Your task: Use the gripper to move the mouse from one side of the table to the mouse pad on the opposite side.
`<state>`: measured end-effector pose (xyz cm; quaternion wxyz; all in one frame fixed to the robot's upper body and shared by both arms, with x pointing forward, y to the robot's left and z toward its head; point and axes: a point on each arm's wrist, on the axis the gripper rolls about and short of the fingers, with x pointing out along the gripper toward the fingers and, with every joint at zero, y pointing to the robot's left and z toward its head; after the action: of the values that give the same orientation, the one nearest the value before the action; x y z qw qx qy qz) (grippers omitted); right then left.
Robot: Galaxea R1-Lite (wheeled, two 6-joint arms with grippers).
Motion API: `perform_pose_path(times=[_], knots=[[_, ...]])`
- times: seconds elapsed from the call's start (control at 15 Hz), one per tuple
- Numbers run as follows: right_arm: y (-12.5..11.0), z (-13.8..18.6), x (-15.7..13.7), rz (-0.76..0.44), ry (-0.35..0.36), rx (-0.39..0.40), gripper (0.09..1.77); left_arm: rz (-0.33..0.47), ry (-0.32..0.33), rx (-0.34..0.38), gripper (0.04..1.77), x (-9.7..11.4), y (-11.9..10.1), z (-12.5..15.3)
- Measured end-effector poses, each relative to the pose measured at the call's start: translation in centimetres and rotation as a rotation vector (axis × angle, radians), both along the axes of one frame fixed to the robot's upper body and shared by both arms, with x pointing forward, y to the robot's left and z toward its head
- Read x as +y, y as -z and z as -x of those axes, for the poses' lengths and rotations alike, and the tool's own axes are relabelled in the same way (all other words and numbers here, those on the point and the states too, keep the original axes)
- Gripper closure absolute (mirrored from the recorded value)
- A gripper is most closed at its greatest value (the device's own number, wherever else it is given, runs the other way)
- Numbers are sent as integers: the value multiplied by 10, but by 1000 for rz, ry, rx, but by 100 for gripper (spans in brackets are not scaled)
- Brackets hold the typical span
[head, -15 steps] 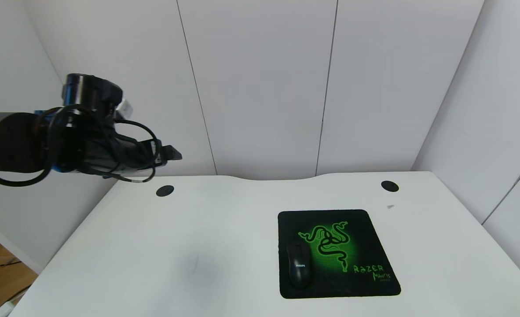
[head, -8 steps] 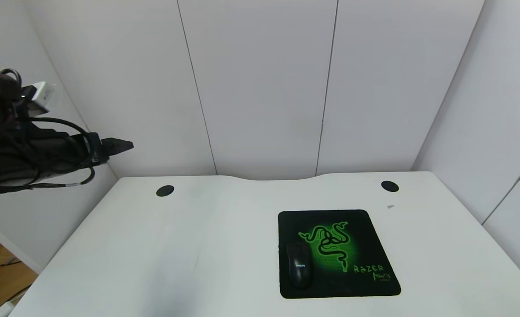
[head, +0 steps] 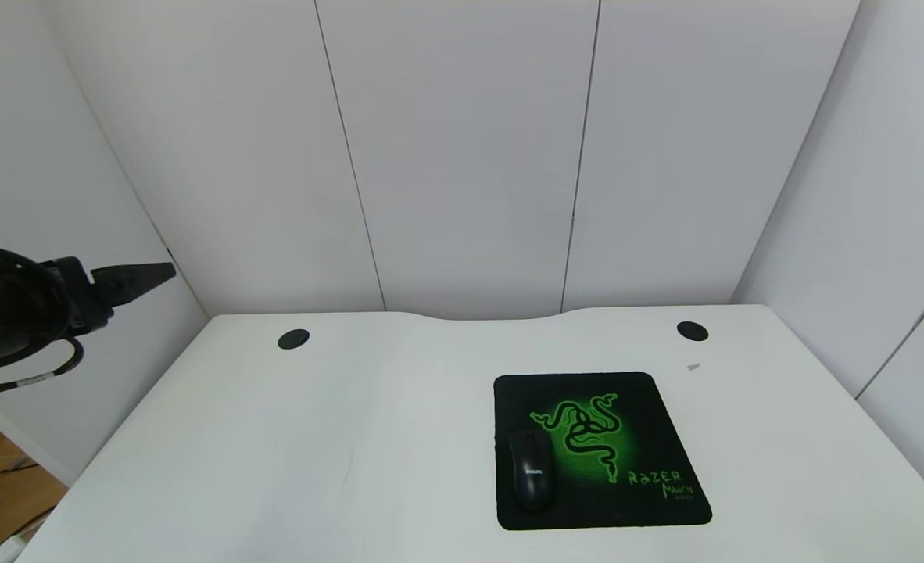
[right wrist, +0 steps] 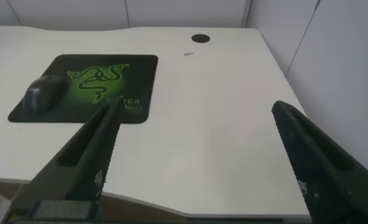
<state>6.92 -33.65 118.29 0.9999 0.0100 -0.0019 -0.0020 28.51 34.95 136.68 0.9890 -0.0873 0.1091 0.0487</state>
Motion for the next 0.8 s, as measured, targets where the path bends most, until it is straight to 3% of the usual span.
perform_pose_path(times=[0.33,0.8], knots=[[0,0,0,0,0,0,15,-21,-7,-90,9,-4,3,63],[0,0,0,0,0,0,15,-96,-11,-277,9,-11,9,142]])
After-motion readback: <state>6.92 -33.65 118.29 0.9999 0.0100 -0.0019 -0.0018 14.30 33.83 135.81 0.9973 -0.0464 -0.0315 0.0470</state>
